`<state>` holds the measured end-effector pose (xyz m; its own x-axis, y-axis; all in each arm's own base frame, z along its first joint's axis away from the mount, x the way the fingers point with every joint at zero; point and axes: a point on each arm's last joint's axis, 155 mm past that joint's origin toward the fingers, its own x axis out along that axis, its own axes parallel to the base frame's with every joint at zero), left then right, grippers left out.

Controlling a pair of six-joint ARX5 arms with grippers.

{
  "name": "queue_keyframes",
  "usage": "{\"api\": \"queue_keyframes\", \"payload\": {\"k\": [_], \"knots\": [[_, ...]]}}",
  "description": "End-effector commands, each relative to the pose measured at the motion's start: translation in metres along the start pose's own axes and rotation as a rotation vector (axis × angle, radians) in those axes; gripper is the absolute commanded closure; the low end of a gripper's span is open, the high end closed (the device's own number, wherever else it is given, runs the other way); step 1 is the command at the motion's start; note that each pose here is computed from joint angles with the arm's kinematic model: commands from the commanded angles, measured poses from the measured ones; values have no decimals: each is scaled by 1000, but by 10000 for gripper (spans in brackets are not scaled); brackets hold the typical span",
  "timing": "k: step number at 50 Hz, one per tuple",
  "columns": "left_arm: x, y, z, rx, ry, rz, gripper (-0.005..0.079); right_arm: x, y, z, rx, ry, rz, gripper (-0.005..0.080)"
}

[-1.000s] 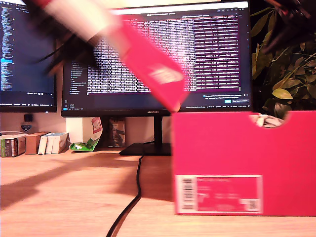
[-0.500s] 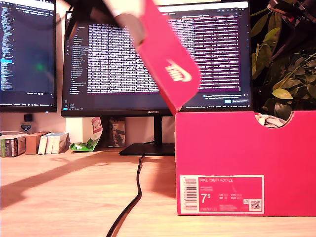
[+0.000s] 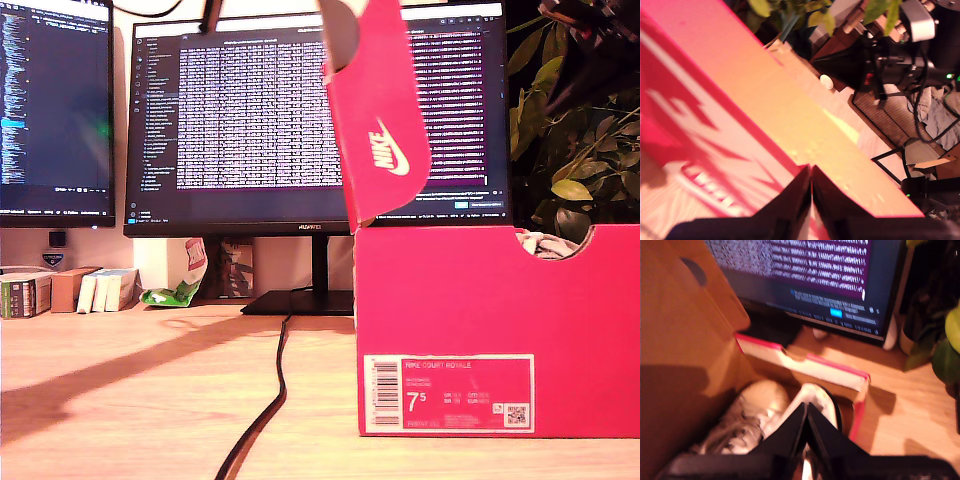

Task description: Close the red shoebox by pushing the lid with your left arm and holding the box in place with your right arm

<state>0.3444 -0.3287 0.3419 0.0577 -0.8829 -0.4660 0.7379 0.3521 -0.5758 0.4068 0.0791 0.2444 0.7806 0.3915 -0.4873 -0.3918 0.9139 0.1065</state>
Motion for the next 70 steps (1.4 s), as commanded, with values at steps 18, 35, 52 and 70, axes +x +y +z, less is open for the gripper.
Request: {"api": "queue_keyframes", "payload": {"k": [18,35,52,70], "knots": [[30,-33,7,95,-11,-43,761,-4,12,34,50,-127,79,764],[-14,71,-20,8,78,430,761,-1,4,-1,35,8,26,764],[-81,146,-44,-135,122,646,761,20,-13,-54,28,203,-16,764],[-109,199,-63,-233,130,704,761,54,-31,-94,35,320,-39,764]]}}
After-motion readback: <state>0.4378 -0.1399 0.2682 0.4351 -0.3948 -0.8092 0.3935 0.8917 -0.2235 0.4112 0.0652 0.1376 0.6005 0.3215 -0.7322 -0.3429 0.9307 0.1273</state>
